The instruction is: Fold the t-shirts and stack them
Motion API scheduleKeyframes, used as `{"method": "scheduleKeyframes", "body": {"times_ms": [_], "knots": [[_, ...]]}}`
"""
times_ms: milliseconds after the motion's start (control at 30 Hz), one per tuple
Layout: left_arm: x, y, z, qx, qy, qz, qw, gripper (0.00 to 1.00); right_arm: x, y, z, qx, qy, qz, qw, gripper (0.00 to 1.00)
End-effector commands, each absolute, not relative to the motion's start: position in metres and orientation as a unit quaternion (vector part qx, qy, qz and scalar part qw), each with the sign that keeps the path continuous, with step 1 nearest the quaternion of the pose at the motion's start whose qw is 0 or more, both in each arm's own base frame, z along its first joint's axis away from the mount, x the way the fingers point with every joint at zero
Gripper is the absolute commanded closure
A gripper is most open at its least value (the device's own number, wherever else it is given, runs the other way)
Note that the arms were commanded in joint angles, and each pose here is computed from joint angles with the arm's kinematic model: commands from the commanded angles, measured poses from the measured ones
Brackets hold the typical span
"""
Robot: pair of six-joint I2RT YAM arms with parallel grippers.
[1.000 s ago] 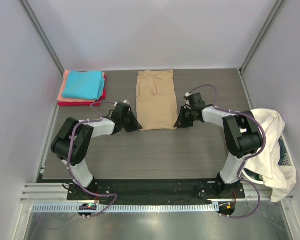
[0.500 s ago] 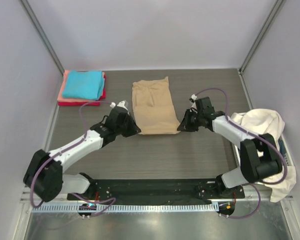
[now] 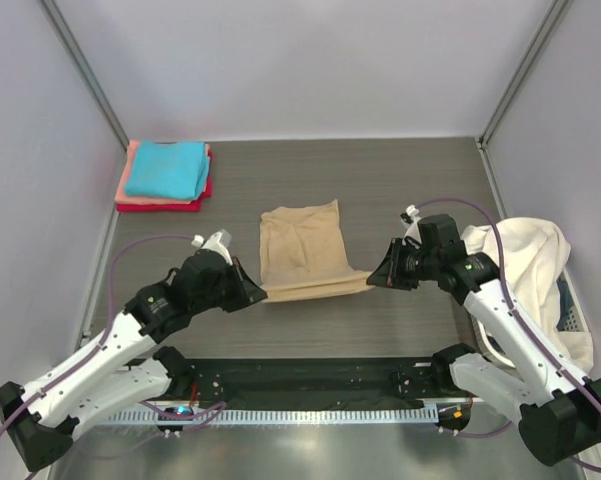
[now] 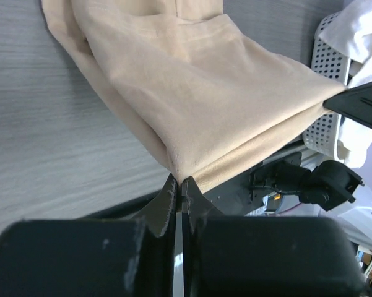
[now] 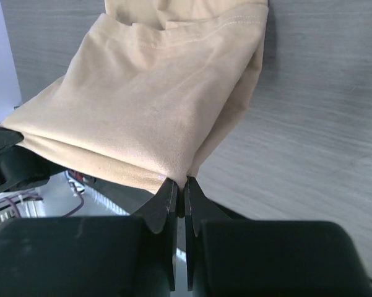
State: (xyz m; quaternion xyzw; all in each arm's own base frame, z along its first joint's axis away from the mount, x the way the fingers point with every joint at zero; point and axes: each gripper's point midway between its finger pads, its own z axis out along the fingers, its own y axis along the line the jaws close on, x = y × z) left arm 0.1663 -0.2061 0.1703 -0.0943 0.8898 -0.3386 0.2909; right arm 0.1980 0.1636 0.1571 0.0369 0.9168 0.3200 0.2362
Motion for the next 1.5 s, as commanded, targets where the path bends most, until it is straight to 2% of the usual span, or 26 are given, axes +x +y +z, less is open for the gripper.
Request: {"method": "scheduleKeyframes", "body": {"times_ms": [0, 167, 467, 933, 1367, 1433, 1467], "knots": [[0.154, -0.175, 0.164, -0.107, 0.922, -0.258, 0.269, 1.0, 0.199, 0.148, 0.17, 0.059, 0.928, 0.279, 0.241, 0.99], [0.183, -0.159, 0.181, -0.094, 0.927, -0.174, 0.318, 1.0, 0.24, 0.151, 0.193, 0.046, 0.929, 0.254, 0.264, 0.99], [0.25, -0.165, 0.195, -0.094, 0.927, -0.159, 0.326, 1.0, 0.317, 0.162, 0.195, 0.022, 0.941, 0.206, 0.267, 0.99], [0.357, -0.161, 0.163, -0.092, 0.942, -0.157, 0.281, 1.0, 0.417, 0.169, 0.161, 0.029, 0.949, 0.184, 0.255, 0.99], [0.424, -0.158, 0.111, -0.116, 0.955, -0.156, 0.225, 1.0, 0.474, 0.183, 0.125, 0.039, 0.951, 0.201, 0.233, 0.99], [0.434, -0.159, 0.103, -0.117, 0.957, -0.156, 0.215, 0.96, 0.48, 0.185, 0.118, 0.04, 0.951, 0.202, 0.229, 0.99], [0.438, -0.157, 0.101, -0.118, 0.958, -0.154, 0.212, 0.93, 0.482, 0.186, 0.115, 0.043, 0.952, 0.203, 0.227, 0.93]]}}
